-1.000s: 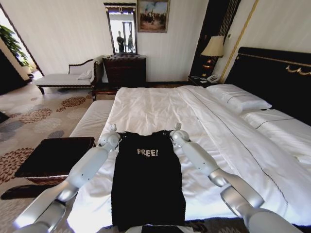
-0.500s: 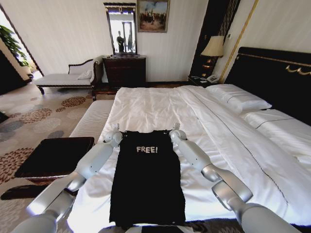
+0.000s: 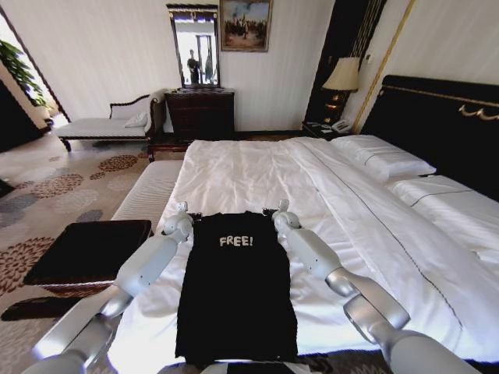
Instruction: Fold the clothes on the bed and place them into the basket.
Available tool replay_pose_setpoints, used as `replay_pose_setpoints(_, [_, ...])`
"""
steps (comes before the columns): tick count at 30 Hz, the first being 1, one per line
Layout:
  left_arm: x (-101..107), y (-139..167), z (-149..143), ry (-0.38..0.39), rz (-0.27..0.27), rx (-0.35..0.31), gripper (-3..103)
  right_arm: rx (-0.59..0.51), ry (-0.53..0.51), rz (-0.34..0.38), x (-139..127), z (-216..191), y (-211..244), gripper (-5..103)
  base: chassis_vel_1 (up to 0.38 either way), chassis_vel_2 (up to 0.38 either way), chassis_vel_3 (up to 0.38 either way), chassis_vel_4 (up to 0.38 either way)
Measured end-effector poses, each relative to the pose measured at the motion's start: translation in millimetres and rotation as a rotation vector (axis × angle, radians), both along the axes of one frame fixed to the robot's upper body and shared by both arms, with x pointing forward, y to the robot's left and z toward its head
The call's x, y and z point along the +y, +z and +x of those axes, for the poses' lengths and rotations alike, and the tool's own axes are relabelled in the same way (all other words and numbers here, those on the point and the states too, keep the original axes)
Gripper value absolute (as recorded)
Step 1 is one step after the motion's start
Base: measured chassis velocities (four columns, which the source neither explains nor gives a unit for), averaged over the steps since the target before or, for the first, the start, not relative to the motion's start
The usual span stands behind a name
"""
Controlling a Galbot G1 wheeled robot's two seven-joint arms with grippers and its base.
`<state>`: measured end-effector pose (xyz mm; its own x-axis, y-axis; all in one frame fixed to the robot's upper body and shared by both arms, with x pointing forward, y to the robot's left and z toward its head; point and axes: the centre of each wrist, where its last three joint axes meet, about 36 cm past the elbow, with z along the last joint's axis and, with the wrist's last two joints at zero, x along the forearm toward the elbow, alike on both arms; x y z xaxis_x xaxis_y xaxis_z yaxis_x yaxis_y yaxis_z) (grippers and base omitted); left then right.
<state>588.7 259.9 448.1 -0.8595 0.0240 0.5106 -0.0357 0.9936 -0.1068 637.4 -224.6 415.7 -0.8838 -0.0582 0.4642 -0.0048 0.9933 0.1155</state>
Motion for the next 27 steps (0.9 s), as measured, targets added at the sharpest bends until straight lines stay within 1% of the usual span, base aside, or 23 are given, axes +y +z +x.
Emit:
replay_pose_setpoints(2, [11,4,-18,0.019,0.011,-0.059,66,-0.047,0.002,-0.056,-28,-19,8,73,0.000,0.000,0.000,0.000])
replay_pose_setpoints(3, [11,4,-18,0.019,0.011,-0.059,66,-0.047,0.002,-0.056,-28,-19,8,73,0.000,0.000,0.000,0.000])
replay_pose_setpoints(4, [18,7,-31,0.020,0.022,-0.089,72,-0.071,0.011,-0.081,-39,-31,12,79,0.000,0.000,0.000,0.000])
replay_pose_setpoints(5, [24,7,-44,0.021,0.030,-0.107,72,-0.093,0.018,-0.103,-47,-42,16,84,0.000,0.000,0.000,0.000])
replay_pose_setpoints(6, [29,6,-57,0.019,0.038,-0.127,76,-0.113,0.026,-0.117,-51,-50,18,84,0.000,0.000,0.000,0.000])
replay_pose_setpoints(7, [35,4,-73,0.016,0.050,-0.150,82,-0.133,0.034,-0.135,-56,-62,20,90,0.000,0.000,0.000,0.000])
replay_pose_setpoints(8, [40,0,-95,0.010,0.066,-0.171,88,-0.154,0.039,-0.155,-61,-73,20,95,0.000,0.000,0.000,0.000])
replay_pose_setpoints(9, [40,0,-95,0.010,0.066,-0.171,88,-0.154,0.039,-0.155,-61,-73,20,95,0.000,0.000,0.000,0.000])
replay_pose_setpoints(11, [46,-2,-129,0.008,0.085,-0.211,97,-0.197,0.053,-0.209,-69,-101,15,100,0.000,0.000,0.000,0.000])
replay_pose_setpoints(12, [49,-2,-149,0.015,0.087,-0.238,97,-0.220,0.066,-0.241,-70,-118,8,100,0.000,0.000,0.000,0.000])
replay_pose_setpoints(13, [49,-2,-149,0.015,0.087,-0.238,97,-0.220,0.066,-0.241,-70,-118,8,100,0.000,0.000,0.000,0.000])
replay_pose_setpoints(14, [50,-4,-168,0.022,0.083,-0.248,99,-0.234,0.078,-0.267,-70,-131,2,100,0.000,0.000,0.000,0.000])
replay_pose_setpoints(16, [49,-13,-205,0.049,0.064,-0.239,100,-0.259,0.103,-0.304,-72,-157,-9,100,0.000,0.000,0.000,0.000])
replay_pose_setpoints(17, [49,-13,-205,0.049,0.064,-0.239,100,-0.259,0.103,-0.304,-72,-157,-9,100,0.000,0.000,0.000,0.000])
replay_pose_setpoints(18, [49,-19,-225,0.061,0.054,-0.228,100,-0.273,0.112,-0.314,-73,-167,-11,100,0.000,0.000,0.000,0.000])
replay_pose_setpoints(20, [52,-25,-252,0.076,0.068,-0.236,100,-0.288,0.119,-0.312,-71,-184,-11,100,0.000,0.000,0.000,0.000])
replay_pose_setpoints(21, [52,-25,-252,0.076,0.068,-0.236,100,-0.288,0.119,-0.312,-71,-184,-11,100,0.000,0.000,0.000,0.000])
replay_pose_setpoints(22, [57,-28,-270,0.083,0.094,-0.251,100,-0.299,0.120,-0.313,-71,-195,-11,100,0.000,0.000,0.000,0.000])
replay_pose_setpoints(24, [62,-35,-291,0.092,0.115,-0.261,100,-0.317,0.127,-0.337,-71,-208,-16,100,0.000,0.000,0.000,0.000])
replay_pose_setpoints(25, [62,-35,-291,0.092,0.115,-0.261,100,-0.317,0.127,-0.337,-71,-208,-16,100,0.000,0.000,0.000,0.000])
replay_pose_setpoints(27, [61,-43,-310,0.105,0.118,-0.249,100,-0.330,0.142,-0.358,-70,-217,-21,100,0.000,0.000,0.000,0.000])
